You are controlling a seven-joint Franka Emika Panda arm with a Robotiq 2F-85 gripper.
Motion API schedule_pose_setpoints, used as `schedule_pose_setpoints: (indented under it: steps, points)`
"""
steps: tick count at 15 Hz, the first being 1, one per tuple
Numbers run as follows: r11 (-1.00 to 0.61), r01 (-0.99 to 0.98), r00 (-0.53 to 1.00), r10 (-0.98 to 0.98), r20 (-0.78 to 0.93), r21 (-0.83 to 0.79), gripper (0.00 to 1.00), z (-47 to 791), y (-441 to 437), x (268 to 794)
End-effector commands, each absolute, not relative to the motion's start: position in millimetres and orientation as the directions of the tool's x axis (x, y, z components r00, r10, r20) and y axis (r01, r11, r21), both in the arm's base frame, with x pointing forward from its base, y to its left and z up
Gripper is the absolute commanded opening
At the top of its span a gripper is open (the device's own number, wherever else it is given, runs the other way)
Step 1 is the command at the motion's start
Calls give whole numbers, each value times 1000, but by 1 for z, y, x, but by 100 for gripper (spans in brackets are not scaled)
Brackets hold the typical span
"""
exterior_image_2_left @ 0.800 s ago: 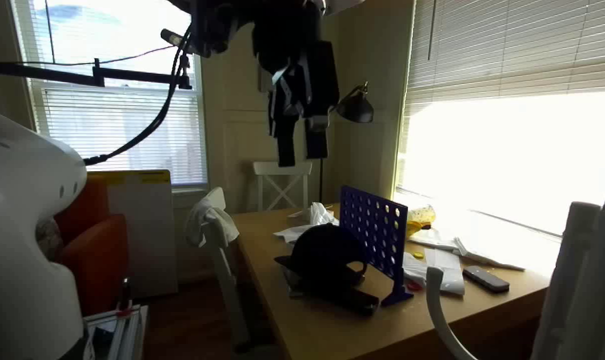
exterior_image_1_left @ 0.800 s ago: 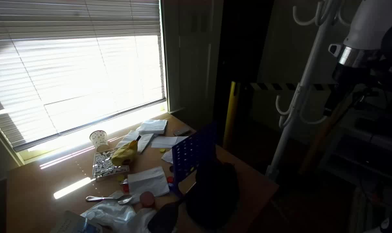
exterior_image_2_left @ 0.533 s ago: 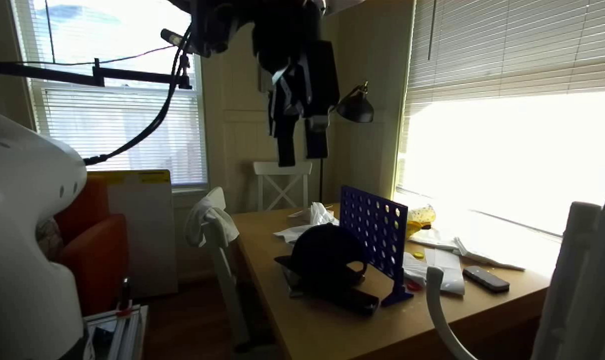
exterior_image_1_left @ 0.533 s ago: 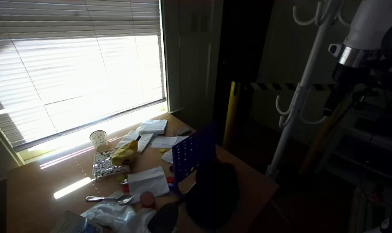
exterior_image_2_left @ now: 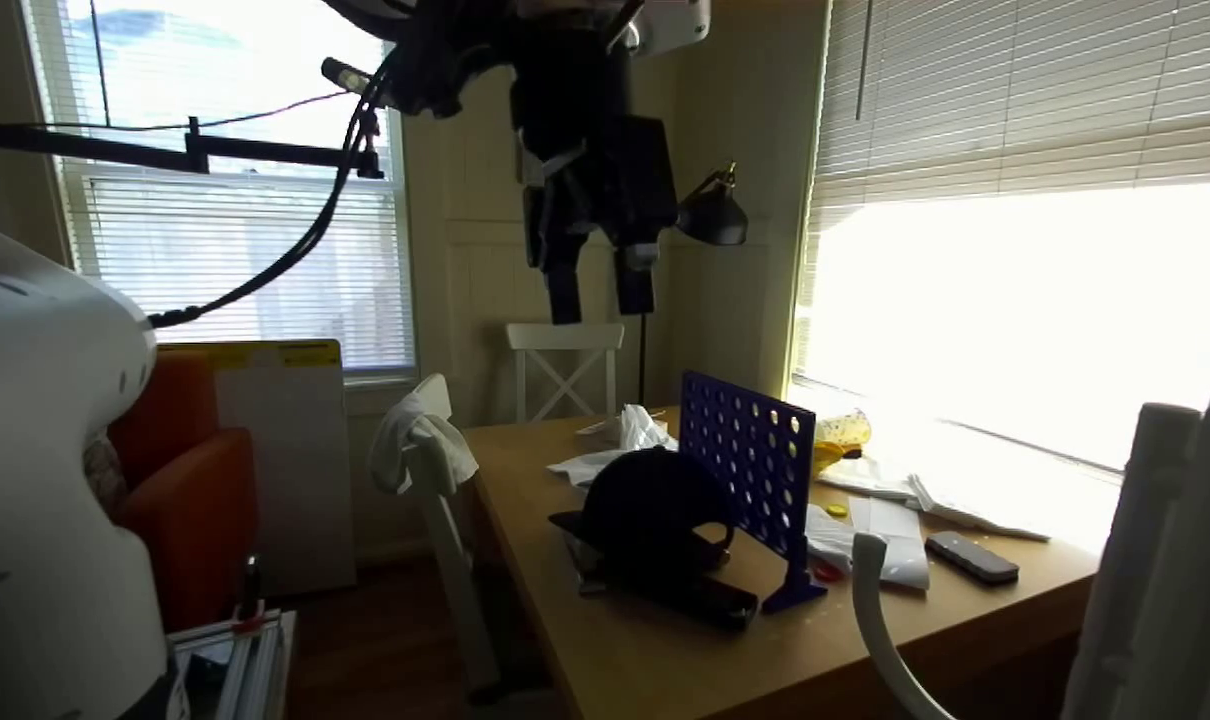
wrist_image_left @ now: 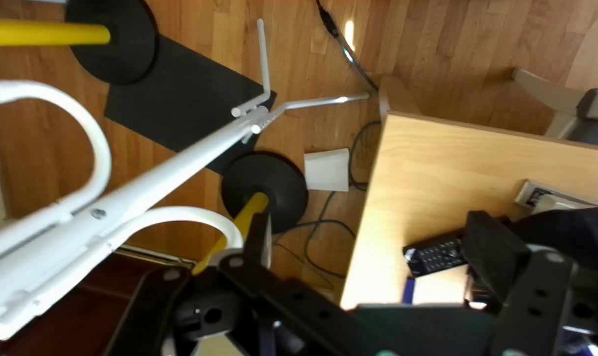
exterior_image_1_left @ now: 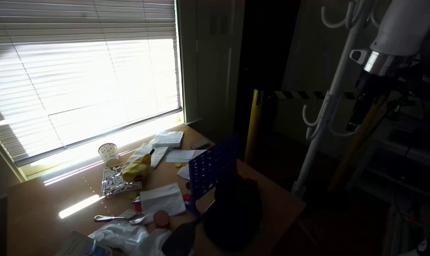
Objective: Put the brown object on the table
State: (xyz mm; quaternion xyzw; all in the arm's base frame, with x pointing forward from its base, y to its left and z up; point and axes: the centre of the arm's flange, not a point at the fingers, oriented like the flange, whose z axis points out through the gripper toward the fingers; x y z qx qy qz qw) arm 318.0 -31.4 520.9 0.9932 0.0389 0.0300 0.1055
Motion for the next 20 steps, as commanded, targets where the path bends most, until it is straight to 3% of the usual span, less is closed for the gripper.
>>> schedule_pose_setpoints:
  steps: [1, 7, 13, 16, 17, 20]
  points:
    - [-960, 242, 962, 256, 95, 141, 100, 521, 32, 340]
    - [-872, 488, 858, 485, 167, 27, 100, 507, 130, 366]
    - [-872, 489, 858, 486, 165, 23, 100, 487, 230, 395]
    - [-923, 385, 900, 380, 213, 18, 100, 466, 272, 415]
    - [-892, 451, 873, 446, 196, 24, 100, 475, 244, 384]
    - [-894, 447, 877, 443, 186, 19, 100, 467, 250, 389]
